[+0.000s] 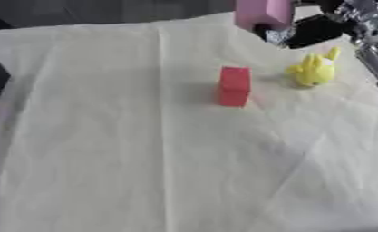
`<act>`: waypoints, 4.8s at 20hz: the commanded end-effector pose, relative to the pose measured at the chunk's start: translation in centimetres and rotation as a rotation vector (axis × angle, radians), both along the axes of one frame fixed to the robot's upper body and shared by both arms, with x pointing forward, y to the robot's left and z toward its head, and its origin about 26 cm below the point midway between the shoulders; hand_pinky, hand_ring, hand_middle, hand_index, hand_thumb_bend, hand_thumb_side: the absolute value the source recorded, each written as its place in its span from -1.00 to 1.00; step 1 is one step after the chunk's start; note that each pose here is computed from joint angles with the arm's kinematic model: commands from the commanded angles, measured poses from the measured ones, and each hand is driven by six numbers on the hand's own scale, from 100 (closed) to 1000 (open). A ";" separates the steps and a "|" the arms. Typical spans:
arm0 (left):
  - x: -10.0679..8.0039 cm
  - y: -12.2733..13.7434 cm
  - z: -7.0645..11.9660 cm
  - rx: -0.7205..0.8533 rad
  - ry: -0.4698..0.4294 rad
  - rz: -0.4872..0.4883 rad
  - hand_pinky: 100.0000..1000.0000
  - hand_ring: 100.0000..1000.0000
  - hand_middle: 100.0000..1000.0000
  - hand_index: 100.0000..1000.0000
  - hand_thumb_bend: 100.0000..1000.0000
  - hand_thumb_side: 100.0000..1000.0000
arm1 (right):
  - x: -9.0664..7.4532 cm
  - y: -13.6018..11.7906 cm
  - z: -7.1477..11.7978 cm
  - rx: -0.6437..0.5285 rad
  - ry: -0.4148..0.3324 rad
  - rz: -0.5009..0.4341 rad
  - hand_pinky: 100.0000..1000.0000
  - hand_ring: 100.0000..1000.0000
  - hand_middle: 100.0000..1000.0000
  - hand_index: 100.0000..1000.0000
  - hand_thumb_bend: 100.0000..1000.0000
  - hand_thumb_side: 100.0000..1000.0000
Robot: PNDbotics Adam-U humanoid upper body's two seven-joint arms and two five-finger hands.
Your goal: Pick up the objects with one hand, pass them to the other hand, and then place them into the box on the other side of the table.
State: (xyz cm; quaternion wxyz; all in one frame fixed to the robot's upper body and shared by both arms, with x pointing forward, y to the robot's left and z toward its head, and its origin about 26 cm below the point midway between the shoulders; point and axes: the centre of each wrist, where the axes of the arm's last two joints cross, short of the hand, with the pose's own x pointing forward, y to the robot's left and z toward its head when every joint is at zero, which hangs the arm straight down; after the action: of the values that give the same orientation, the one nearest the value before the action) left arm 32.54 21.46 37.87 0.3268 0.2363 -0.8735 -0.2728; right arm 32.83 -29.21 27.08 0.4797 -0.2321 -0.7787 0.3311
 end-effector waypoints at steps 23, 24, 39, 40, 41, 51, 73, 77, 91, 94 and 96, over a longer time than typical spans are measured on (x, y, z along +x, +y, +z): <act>1.5 -14.6 -3.1 0.713 0.133 -0.102 0.68 0.65 0.60 0.71 0.78 -0.54 | 2.0 7.1 -1.6 0.064 0.062 0.130 0.09 -0.21 -0.48 -0.16 -1.00 -1.00; 1.1 -15.0 -3.1 0.726 0.134 -0.095 0.68 0.65 0.60 0.71 0.80 -0.55 | 2.0 7.2 -1.7 0.058 0.061 0.134 0.09 -0.22 -0.48 -0.16 -1.00 -1.00; -1.2 -16.7 -3.3 0.820 0.166 -0.010 0.67 0.65 0.59 0.69 0.67 -0.52 | 1.3 9.1 -3.0 -0.008 0.059 0.217 0.08 -0.23 -0.48 -0.16 -1.00 -1.00; -1.1 -16.8 -3.5 0.819 0.172 -0.007 0.66 0.64 0.59 0.69 0.65 -0.52 | 1.2 9.2 -3.0 -0.010 0.060 0.222 0.08 -0.23 -0.48 -0.16 -1.00 -1.00; -1.0 -16.9 -3.6 0.818 0.177 -0.006 0.66 0.64 0.58 0.69 0.62 -0.50 | 1.2 9.3 -3.1 -0.011 0.061 0.226 0.08 -0.23 -0.47 -0.16 -1.00 -1.00; 0.2 -17.5 -5.2 0.795 0.280 -0.031 0.60 0.59 0.50 0.63 0.40 -0.46 | 0.9 10.0 -3.2 -0.024 0.076 0.253 0.07 -0.23 -0.47 -0.16 -1.00 -1.00; 1.3 -17.9 -6.7 0.743 0.348 -0.129 0.46 0.41 0.28 0.35 -0.31 -0.82 | 0.3 9.9 -3.3 -0.015 0.097 0.253 0.04 -0.25 -0.48 -0.18 -0.97 -1.00; 1.8 -18.0 -7.1 0.732 0.362 -0.155 0.47 0.44 0.36 0.42 -0.20 -0.76 | 0.5 9.8 -3.3 -0.013 0.100 0.256 0.04 -0.26 -0.49 -0.18 -0.97 -1.00; 2.9 -18.7 -8.2 0.760 0.338 -0.117 0.48 0.47 0.42 0.58 0.00 -0.70 | 0.6 9.7 -3.4 -0.006 0.100 0.269 0.02 -0.27 -0.49 -0.19 -0.95 -1.00; 3.0 -18.8 -8.3 0.768 0.337 -0.105 0.48 0.47 0.42 0.59 0.00 -0.71 | 0.6 9.7 -3.5 -0.006 0.100 0.269 0.02 -0.27 -0.49 -0.19 -0.94 -1.00; 3.0 -18.9 -8.3 0.771 0.337 -0.103 0.47 0.46 0.42 0.59 -0.01 -0.70 | 0.6 9.7 -3.5 -0.006 0.102 0.271 0.02 -0.28 -0.49 -0.19 -0.94 -1.00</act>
State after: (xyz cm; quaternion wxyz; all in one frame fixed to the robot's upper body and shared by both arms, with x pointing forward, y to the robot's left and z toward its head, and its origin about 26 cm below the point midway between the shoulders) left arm 35.56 2.58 28.99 0.3432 0.2414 -0.6499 -0.6338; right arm 33.70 -19.43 22.48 0.4848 -0.1077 -0.7669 0.4065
